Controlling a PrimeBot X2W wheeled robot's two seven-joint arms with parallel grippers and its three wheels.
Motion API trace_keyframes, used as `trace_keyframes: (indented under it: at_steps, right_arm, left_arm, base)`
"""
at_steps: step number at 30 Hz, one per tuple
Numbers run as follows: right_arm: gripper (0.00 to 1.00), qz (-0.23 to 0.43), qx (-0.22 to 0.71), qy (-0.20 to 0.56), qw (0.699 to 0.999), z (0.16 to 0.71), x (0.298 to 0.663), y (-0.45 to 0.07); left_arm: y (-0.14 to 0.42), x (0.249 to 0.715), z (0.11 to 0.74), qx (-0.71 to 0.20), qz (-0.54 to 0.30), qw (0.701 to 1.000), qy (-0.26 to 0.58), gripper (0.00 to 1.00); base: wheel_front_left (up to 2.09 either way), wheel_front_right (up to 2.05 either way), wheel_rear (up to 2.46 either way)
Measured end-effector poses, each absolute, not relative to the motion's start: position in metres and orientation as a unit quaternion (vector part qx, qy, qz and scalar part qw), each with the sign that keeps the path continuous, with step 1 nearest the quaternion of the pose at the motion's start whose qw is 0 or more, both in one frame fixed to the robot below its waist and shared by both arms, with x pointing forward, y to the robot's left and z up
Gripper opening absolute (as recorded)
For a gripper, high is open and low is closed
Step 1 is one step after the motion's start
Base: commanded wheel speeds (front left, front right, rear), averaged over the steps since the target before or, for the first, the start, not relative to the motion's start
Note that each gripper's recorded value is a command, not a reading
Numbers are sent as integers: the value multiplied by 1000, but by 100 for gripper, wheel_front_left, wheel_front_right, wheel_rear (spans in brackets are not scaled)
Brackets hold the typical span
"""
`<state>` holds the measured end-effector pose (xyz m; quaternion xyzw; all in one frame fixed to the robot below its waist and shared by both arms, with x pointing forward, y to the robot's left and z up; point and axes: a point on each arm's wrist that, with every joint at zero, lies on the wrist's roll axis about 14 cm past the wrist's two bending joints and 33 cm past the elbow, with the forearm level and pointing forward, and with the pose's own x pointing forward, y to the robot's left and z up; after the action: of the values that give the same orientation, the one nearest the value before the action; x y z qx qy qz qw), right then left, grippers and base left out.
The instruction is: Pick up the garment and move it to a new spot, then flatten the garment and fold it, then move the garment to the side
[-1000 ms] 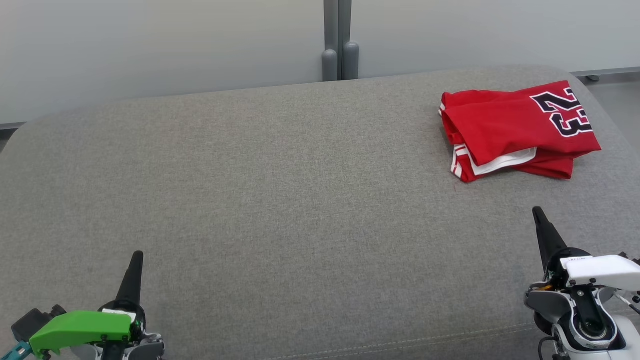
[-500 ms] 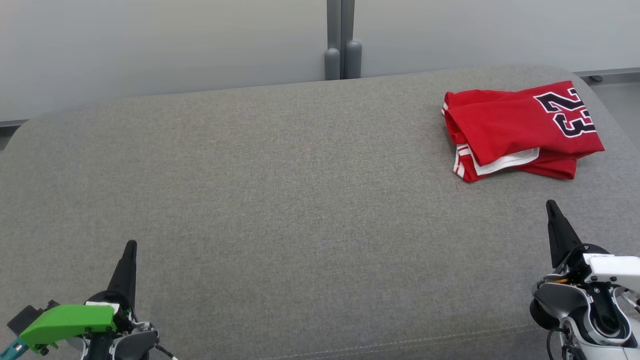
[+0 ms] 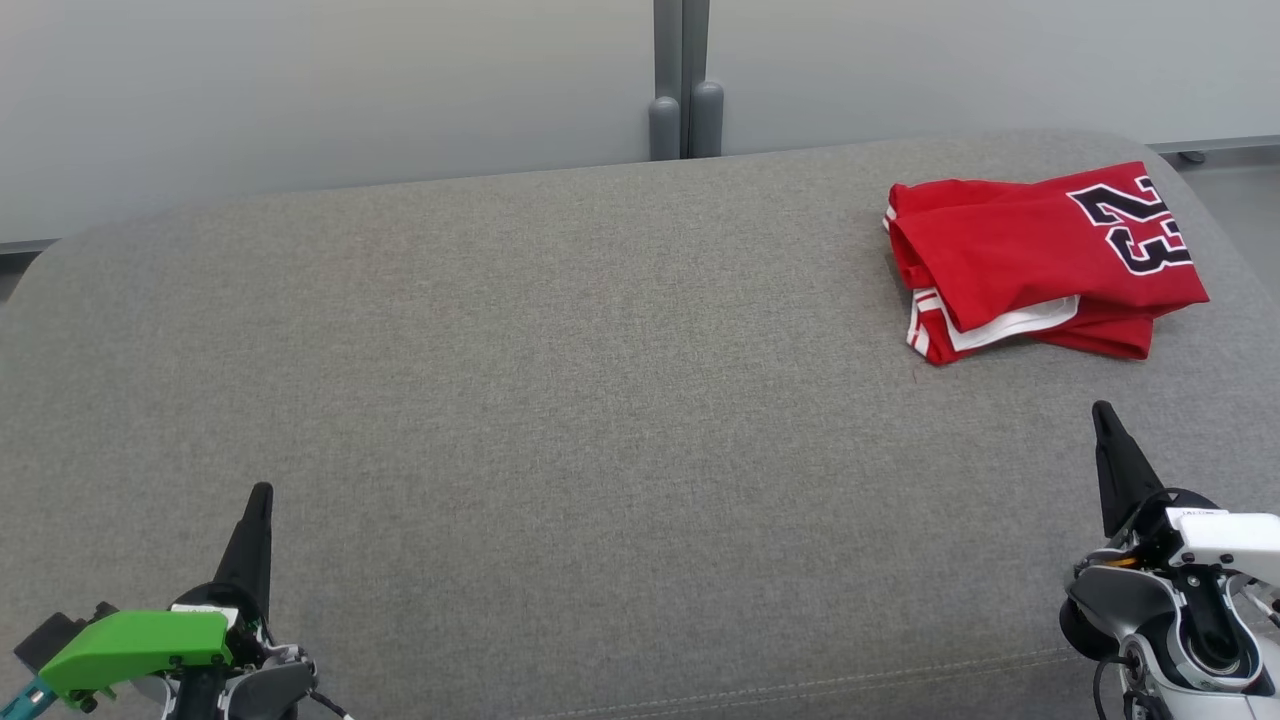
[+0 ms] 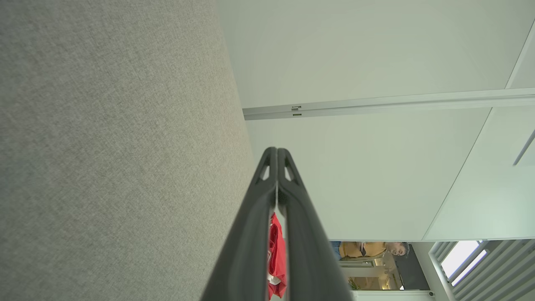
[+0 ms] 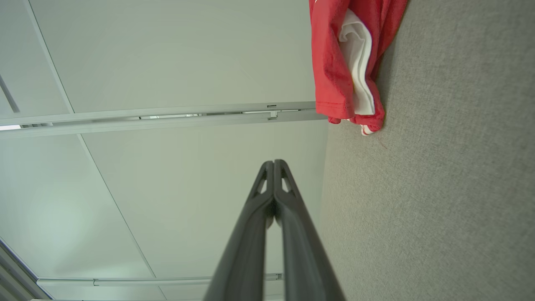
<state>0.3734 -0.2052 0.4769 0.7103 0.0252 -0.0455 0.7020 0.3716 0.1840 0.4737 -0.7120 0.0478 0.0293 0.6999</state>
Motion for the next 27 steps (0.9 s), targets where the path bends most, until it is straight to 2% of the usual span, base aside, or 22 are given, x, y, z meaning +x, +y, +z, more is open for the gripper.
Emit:
trace_keyframes:
  at_steps: [27]
  right_arm:
    - [0,-48,711,26,701,475,373,-206]
  left_arm:
    - [185,372,472,-712,30,700,50,0]
  base:
    - [0,0,0]
